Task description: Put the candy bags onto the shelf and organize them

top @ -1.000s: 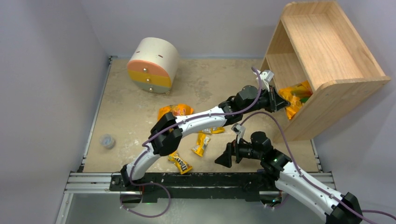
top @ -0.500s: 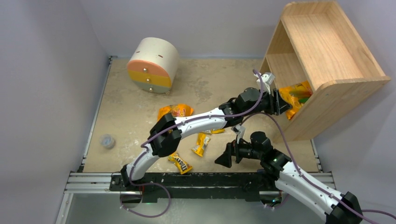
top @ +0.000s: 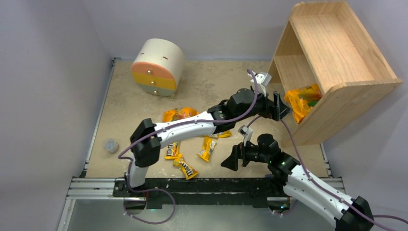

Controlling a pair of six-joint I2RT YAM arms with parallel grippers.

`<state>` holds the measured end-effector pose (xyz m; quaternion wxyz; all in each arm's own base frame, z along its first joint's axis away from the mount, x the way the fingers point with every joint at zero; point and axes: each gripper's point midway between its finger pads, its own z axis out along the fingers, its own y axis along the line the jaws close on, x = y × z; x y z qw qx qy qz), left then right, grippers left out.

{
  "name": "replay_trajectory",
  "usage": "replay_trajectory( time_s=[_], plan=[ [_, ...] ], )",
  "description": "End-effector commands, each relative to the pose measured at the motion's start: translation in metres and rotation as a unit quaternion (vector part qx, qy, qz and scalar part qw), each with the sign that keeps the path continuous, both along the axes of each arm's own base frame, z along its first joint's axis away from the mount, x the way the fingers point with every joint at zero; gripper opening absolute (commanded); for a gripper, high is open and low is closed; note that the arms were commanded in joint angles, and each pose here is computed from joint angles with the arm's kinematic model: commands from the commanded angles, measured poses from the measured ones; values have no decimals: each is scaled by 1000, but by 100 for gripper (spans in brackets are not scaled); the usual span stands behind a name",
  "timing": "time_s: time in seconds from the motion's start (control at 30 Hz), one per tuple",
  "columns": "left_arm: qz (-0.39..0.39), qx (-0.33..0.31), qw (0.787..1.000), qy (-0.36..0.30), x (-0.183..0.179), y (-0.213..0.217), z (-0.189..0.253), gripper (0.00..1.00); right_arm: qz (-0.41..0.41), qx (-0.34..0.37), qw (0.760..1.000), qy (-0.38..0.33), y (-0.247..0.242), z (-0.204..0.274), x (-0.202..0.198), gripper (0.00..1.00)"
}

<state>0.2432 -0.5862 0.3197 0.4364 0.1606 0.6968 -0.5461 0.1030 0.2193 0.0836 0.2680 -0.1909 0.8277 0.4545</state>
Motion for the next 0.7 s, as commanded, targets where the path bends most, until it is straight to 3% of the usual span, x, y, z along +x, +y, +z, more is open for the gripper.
replay_trajectory(
  time_s=[0.0,0.13,0.27,0.47,0.57,0.67],
  plan=[
    [47,-14,997,-55,-2,54,49,92,-18,-3,1000,-25,1,16,13,99],
    [98,14,992,-73,4,120,51,94,-33,-13,999,-28,-3,19,18,99],
    [182,68,979,-68,17,213,31,97,-54,-17,998,-30,-5,22,24,99],
    [375,172,910,-27,15,376,-37,100,-76,-30,996,-40,-6,23,37,99],
    [416,203,887,-6,16,421,-59,100,-88,-37,994,-47,-5,24,46,99],
    [421,225,879,16,25,441,-80,100,-90,-29,995,-44,1,28,52,99]
  ],
)
